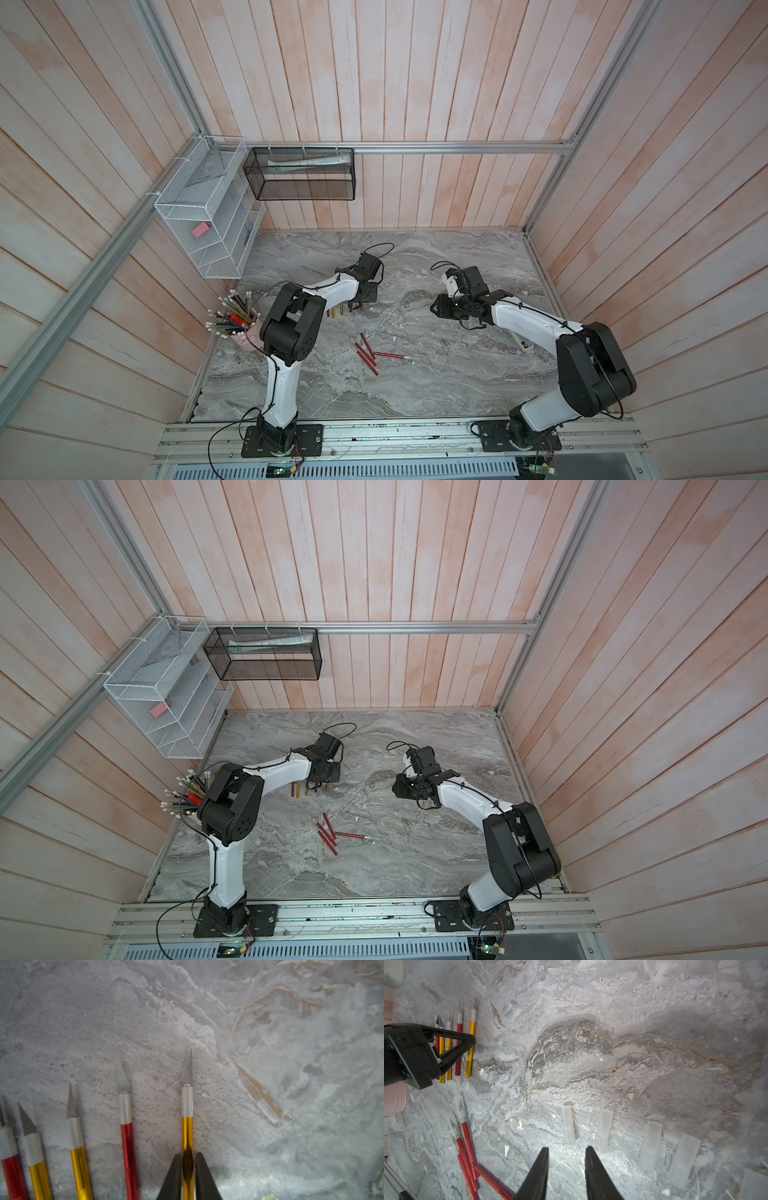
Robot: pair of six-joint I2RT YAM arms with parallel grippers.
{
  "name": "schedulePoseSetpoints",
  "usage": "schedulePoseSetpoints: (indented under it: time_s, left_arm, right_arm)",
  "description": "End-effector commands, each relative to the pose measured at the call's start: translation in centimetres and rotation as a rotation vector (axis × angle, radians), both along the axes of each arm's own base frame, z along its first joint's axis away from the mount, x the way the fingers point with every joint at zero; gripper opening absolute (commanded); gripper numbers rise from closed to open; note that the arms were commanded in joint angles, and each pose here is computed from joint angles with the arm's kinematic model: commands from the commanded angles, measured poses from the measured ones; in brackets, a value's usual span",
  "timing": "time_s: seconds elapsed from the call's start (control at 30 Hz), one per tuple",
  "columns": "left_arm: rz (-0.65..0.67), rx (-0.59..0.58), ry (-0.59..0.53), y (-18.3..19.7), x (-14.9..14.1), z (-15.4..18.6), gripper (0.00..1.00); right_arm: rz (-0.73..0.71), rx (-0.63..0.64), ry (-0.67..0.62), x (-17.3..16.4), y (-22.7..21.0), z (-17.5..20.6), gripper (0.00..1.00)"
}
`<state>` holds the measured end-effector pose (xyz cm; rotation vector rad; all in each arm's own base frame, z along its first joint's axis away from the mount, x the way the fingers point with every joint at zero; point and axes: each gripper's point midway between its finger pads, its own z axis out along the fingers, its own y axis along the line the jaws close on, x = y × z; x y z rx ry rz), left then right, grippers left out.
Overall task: Remove protective caps from carving knives
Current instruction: Place the carving knife at the center of the board.
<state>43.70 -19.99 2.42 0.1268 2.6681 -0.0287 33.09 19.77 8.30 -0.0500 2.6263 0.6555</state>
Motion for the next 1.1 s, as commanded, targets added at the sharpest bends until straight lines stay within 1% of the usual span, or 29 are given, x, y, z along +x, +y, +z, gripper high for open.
schedulePoseSetpoints:
  time_s: [0.0,0.17,0.33,0.43,0.63,0.77,0.83,0.87,0.9,0.97,1.0,1.07]
  left_arm:
    - [0.005,0.018,-0.002,0.3,0.4,-0.5,0.17]
    - [0.008,0.015,0.004,0.3,0.4,-0.7,0.17]
    - [0.01,0.003,-0.009,0.3,0.4,0.2,0.17]
    - [0.013,-0.006,-0.029,0.3,0.4,1.4,0.17]
    - [0.018,-0.03,-0.08,0.3,0.5,4.7,0.22]
    - [0.009,-0.067,-0.117,-0.3,-0.1,6.8,0.24]
    - [-0.004,-0.098,-0.124,-0.9,-0.8,7.5,0.24]
    - [-0.017,-0.118,-0.123,-1.3,-1.3,7.8,0.22]
    - [-0.028,-0.136,-0.121,-1.7,-1.8,7.9,0.17]
    - [-0.046,-0.172,-0.107,-2.4,-2.8,7.9,0.07]
    - [-0.055,-0.192,-0.095,-2.8,-3.4,7.7,0.0]
    - [-0.071,-0.229,-0.075,-3.5,-4.5,7.5,0.0]
  right_arm:
    - [-0.005,0.018,-0.011,-0.2,-0.2,0.4,0.32]
    - [-0.007,0.017,-0.014,-0.3,-0.2,0.5,0.32]
    - [-0.008,0.016,-0.011,-0.4,-0.3,0.4,0.32]
    - [-0.005,0.017,-0.008,-0.5,-0.3,0.4,0.33]
    - [-0.009,0.023,-0.002,-1.0,-0.4,0.4,0.34]
    - [0.003,0.021,0.003,-1.9,-0.1,0.7,0.33]
    - [0.024,0.008,0.011,-2.7,0.3,0.7,0.27]
    - [0.038,0.001,0.02,-3.4,0.6,0.6,0.21]
    - [0.052,-0.005,0.029,-4.1,0.9,0.5,0.13]
    - [0.079,-0.015,0.05,-5.5,1.7,0.2,0.0]
    - [0.098,-0.022,0.06,-6.4,2.3,0.0,0.0]
    - [0.133,-0.032,0.079,-8.3,3.4,-0.3,0.0]
